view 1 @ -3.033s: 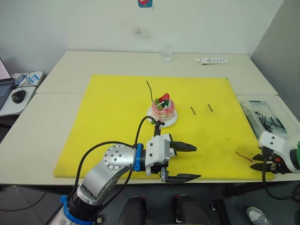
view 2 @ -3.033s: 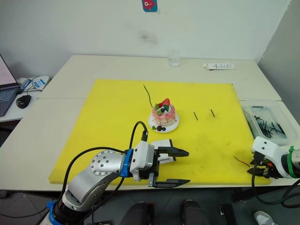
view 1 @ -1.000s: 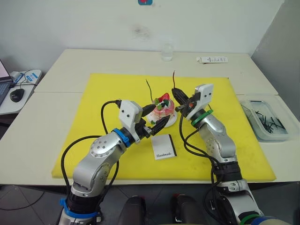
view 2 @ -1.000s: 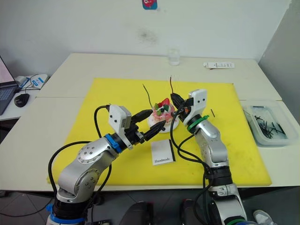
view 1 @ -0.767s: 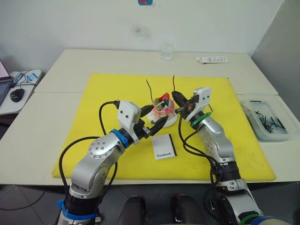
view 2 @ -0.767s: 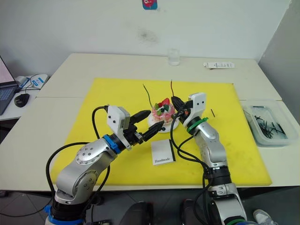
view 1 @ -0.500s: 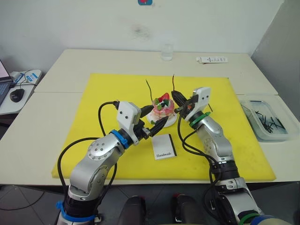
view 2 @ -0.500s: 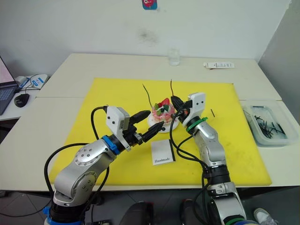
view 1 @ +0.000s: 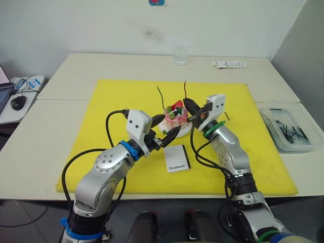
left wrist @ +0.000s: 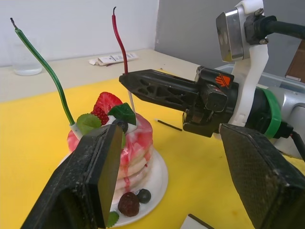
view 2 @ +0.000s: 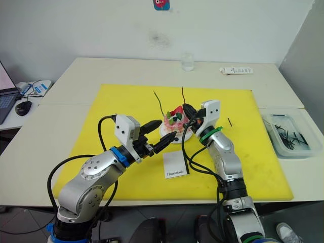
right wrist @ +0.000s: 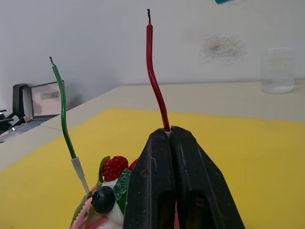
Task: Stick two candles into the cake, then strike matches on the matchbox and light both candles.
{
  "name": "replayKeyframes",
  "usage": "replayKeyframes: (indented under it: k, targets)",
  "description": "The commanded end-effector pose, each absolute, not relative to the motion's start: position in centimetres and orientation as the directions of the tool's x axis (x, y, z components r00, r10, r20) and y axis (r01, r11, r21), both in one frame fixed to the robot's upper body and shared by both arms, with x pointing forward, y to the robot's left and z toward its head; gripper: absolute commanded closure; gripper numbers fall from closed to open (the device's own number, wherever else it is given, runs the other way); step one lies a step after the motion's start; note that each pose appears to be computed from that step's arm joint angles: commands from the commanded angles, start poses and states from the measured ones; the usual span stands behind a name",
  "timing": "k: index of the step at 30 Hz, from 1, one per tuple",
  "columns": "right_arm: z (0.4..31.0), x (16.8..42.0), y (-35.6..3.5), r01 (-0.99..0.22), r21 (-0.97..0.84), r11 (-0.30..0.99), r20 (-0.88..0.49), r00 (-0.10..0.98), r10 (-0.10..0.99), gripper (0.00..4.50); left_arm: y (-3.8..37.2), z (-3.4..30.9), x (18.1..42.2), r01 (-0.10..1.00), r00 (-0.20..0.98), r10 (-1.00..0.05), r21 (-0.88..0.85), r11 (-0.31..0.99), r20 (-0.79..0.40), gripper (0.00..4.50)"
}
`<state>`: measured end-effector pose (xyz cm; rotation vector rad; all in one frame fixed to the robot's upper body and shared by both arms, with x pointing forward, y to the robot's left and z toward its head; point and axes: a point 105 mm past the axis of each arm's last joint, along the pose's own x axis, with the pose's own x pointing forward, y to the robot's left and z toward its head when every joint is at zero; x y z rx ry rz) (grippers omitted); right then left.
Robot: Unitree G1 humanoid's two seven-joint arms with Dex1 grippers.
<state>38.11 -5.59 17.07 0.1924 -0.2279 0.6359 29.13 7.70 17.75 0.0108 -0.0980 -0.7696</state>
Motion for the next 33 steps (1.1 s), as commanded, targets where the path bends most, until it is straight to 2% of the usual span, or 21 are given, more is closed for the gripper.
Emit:
replayKeyframes:
  k: [1,13,33]
  targets:
    - [18.1,38.1,-5.7,-0.603,0.08,0.793,0.308,0.772,0.556,4.49,7.7,19.5,28.8,0.697,0.699,-0.701,0.088,0.712,0.14,0.87]
    - [18.3,38.2,-6.0,-0.587,0.058,0.807,0.313,0.779,0.544,4.49,7.8,19.7,28.9,0.699,0.696,-0.705,0.096,0.709,0.139,0.87]
    - [16.7,38.0,-6.1,-0.575,0.113,0.81,0.277,0.802,0.53,4.49,8.3,19.5,29.1,0.669,0.723,-0.678,0.109,0.735,0.135,0.87]
